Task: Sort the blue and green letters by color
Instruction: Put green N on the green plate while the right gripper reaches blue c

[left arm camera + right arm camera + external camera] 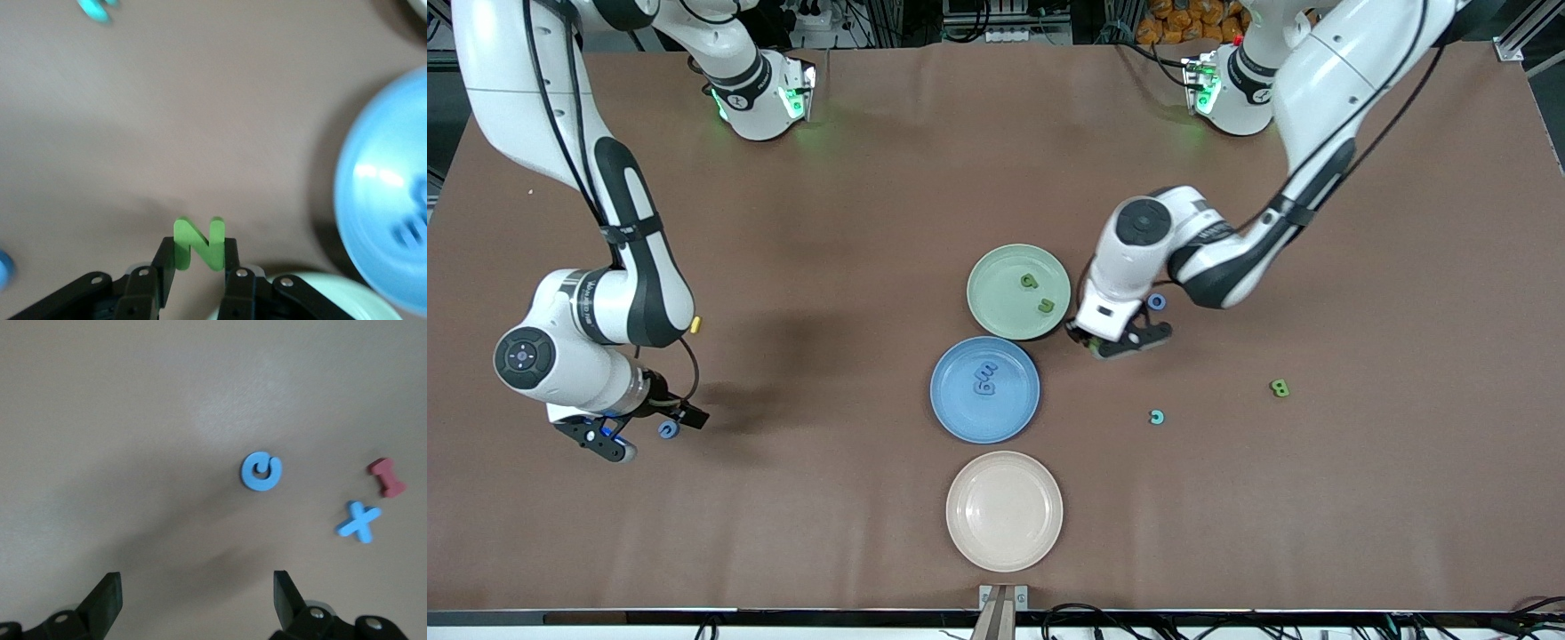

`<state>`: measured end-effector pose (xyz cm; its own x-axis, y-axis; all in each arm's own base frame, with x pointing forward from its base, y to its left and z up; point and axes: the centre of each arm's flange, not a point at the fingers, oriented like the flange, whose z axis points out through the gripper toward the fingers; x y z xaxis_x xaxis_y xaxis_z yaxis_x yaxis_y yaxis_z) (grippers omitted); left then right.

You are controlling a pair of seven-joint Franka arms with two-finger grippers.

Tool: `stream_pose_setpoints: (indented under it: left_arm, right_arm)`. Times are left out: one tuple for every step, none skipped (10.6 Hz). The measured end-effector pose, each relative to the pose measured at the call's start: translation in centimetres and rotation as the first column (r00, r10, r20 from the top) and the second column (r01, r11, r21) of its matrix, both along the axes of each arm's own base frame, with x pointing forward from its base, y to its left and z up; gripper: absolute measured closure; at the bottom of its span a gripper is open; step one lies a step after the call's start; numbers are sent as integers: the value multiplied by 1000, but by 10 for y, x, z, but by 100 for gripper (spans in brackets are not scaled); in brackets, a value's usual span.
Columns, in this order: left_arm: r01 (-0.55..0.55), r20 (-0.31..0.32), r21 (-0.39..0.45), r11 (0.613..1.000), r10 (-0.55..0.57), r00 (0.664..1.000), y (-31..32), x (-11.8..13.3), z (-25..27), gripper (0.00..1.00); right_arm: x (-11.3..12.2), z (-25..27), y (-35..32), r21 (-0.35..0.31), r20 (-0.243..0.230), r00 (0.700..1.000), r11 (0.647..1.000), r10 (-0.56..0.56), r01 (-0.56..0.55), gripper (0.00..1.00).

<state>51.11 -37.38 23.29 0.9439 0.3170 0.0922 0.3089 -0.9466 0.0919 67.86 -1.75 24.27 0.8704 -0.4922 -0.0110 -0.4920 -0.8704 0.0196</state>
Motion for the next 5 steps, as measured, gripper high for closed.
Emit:
stream_pose_setpoints:
  left_arm:
    - [16,-7,-4,1000,-16,1000,-30,-25,-2,67]
    - [39,-12,-6,999,-39,999,-56,-49,-3,67]
    - [58,-15,-6,998,-58,998,-76,-69,-4,67]
    - [73,-16,-6,997,-73,997,-86,-80,-4,67]
    - [82,-16,-5,997,-82,996,-90,-85,-4,67]
  right_arm:
    - [0,-9,1,31,-1,1000,999,-31,31,0]
    - [-1,-17,0,49,-6,998,997,-57,57,0]
    - [-1,-21,-2,53,-6,998,996,-69,69,0]
    - [-1,-23,-5,51,-7,997,996,-73,73,0]
    - [-1,-23,-6,50,-5,997,996,-75,75,0]
